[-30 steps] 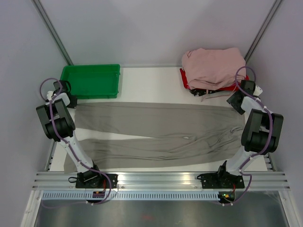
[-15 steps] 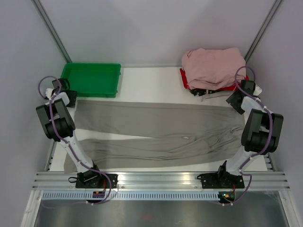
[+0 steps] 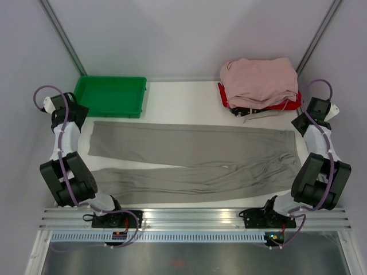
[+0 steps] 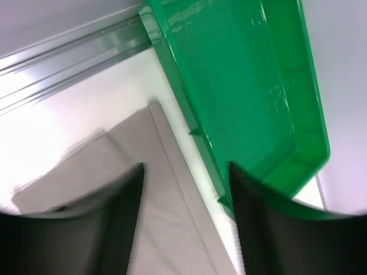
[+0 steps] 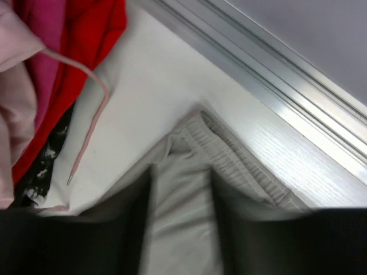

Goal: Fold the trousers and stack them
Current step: Flatten the trousers out

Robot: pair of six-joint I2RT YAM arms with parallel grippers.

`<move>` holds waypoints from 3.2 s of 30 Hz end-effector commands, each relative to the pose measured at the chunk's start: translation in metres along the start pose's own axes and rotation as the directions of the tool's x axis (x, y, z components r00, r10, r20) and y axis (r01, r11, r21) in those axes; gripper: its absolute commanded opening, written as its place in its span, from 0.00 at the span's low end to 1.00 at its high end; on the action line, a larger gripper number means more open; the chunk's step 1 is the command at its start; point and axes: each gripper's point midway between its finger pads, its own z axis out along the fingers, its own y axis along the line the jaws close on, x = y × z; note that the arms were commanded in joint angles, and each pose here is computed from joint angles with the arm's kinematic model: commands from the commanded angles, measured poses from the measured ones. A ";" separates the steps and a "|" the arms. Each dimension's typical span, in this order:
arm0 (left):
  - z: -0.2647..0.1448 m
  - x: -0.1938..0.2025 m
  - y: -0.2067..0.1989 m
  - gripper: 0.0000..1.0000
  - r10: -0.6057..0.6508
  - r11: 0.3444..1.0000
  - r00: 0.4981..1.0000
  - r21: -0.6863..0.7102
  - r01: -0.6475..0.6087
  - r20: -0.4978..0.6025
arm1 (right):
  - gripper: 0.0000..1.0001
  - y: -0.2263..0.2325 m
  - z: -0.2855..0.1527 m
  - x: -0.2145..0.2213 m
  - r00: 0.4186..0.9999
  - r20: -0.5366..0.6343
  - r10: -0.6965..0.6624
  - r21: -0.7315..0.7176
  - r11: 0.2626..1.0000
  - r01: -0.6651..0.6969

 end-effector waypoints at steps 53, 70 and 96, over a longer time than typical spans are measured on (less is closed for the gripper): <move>0.010 0.104 0.029 0.20 0.134 0.990 0.947 -0.006 -0.142 -0.293 | 0.52 -0.008 0.065 0.065 0.977 -0.209 -0.043 -0.025 0.999 0.039; -0.135 0.116 0.177 0.77 -0.209 0.800 0.976 -0.584 0.133 -0.063 | 0.87 -0.021 -0.029 0.046 0.994 -0.094 -0.052 -0.064 0.997 0.046; -0.092 0.126 0.228 0.42 -0.160 0.734 0.987 -0.669 0.114 -0.006 | 0.87 0.017 -0.022 0.043 0.980 -0.196 -0.020 -0.131 0.991 -0.006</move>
